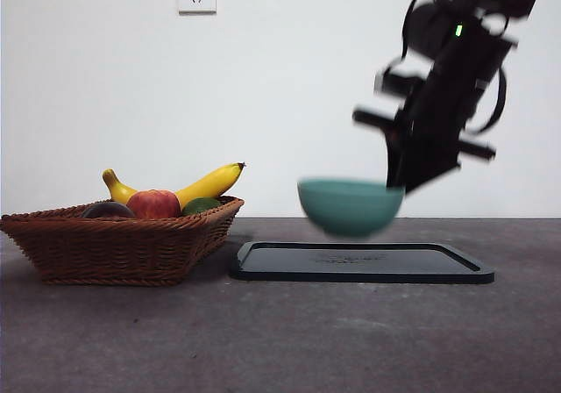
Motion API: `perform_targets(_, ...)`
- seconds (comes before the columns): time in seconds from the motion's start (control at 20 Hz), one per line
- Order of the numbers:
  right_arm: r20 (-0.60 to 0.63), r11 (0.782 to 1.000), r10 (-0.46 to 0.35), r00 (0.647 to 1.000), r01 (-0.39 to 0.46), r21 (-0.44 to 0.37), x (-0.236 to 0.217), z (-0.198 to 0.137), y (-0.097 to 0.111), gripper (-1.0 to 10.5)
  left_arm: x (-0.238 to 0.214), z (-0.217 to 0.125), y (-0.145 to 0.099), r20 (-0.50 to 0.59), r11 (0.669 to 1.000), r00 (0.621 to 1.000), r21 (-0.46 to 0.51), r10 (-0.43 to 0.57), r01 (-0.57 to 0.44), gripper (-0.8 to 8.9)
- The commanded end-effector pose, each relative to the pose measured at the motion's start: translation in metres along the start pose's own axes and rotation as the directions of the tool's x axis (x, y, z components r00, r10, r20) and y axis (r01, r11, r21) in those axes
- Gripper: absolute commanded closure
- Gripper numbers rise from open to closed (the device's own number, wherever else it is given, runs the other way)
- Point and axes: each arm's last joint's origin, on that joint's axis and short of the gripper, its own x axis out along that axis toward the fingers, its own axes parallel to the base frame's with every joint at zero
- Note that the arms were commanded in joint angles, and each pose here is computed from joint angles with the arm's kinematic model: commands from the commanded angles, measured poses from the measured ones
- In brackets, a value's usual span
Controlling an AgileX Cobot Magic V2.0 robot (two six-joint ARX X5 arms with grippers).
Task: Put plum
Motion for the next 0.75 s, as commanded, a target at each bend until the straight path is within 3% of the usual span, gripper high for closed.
perform_targets(0.05,0.081,0.999,0.028,0.996,-0.026,-0.032,-0.037,0.010,0.012,9.3,-0.001,0.004,-0.001,0.010,1.000,1.000,0.026,-0.005,0.005,4.12)
perform_targets(0.2,0.116,0.995,0.085,0.990,-0.078,-0.063,-0.081,0.007,0.022,9.3,-0.001,0.004,-0.001,0.010,1.000,1.000,0.026,-0.005,0.005,4.12)
perform_targets(0.45,0.081,0.984,0.101,0.992,-0.088,-0.155,-0.140,-0.017,0.041,9.3,-0.001,0.004,-0.001,0.010,1.000,1.000,0.027,-0.005,0.004,4.12)
perform_targets(0.75,0.019,0.967,0.134,0.991,-0.127,-0.219,-0.145,-0.063,0.054,9.3,-0.001,0.004,-0.001,0.010,1.000,1.000,0.027,-0.005,0.004,4.12)
